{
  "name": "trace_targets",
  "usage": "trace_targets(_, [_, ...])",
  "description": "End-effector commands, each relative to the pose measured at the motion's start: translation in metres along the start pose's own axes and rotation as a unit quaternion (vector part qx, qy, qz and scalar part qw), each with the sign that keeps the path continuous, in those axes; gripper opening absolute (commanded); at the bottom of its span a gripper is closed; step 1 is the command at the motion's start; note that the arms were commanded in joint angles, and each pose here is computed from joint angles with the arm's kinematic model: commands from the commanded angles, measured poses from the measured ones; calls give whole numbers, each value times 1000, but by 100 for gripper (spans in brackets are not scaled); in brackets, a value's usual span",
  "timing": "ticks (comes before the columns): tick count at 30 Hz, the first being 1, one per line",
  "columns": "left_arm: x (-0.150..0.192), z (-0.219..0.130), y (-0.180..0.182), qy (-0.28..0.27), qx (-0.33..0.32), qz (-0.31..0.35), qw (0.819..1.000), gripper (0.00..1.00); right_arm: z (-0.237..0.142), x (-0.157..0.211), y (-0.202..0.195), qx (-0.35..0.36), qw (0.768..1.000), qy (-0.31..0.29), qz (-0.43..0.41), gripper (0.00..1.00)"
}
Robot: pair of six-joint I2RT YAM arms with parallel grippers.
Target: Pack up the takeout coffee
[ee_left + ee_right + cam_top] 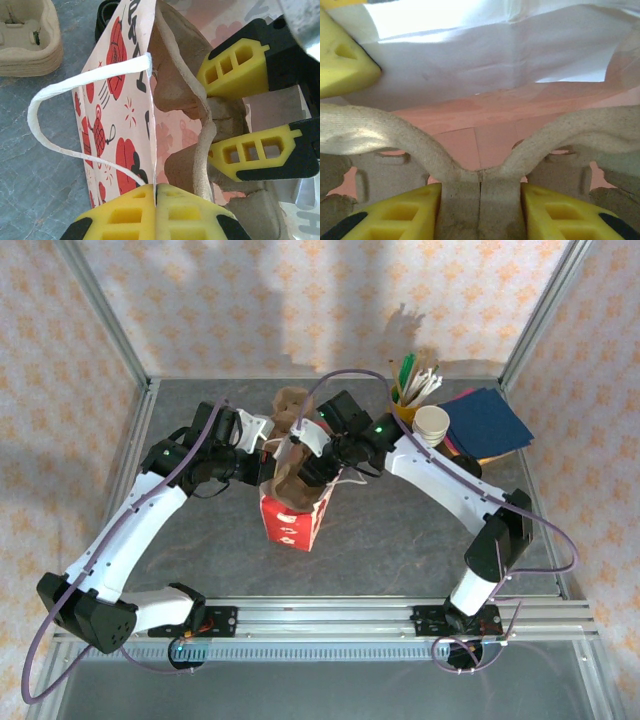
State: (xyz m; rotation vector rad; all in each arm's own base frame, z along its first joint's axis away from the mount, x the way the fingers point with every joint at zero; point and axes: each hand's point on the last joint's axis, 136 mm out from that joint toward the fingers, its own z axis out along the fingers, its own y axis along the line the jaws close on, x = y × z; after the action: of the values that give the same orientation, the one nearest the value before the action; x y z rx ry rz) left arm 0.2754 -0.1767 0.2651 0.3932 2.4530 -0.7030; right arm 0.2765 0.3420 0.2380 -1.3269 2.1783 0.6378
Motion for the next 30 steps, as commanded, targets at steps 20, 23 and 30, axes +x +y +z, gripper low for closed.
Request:
trace_targets(20, [-6,-1,-9,-9,12,18,1000,0,0,5,-10,22,1000,-3,-3,38])
trace_targets(23, [-8,0,-12,-11,20,14,1000,0,4,13,-8,24,999,16,-18,38])
trace_targets(30, [-12,3,-10,-19,20,-5,1000,0,15,26,3,32,996,57,-62,38])
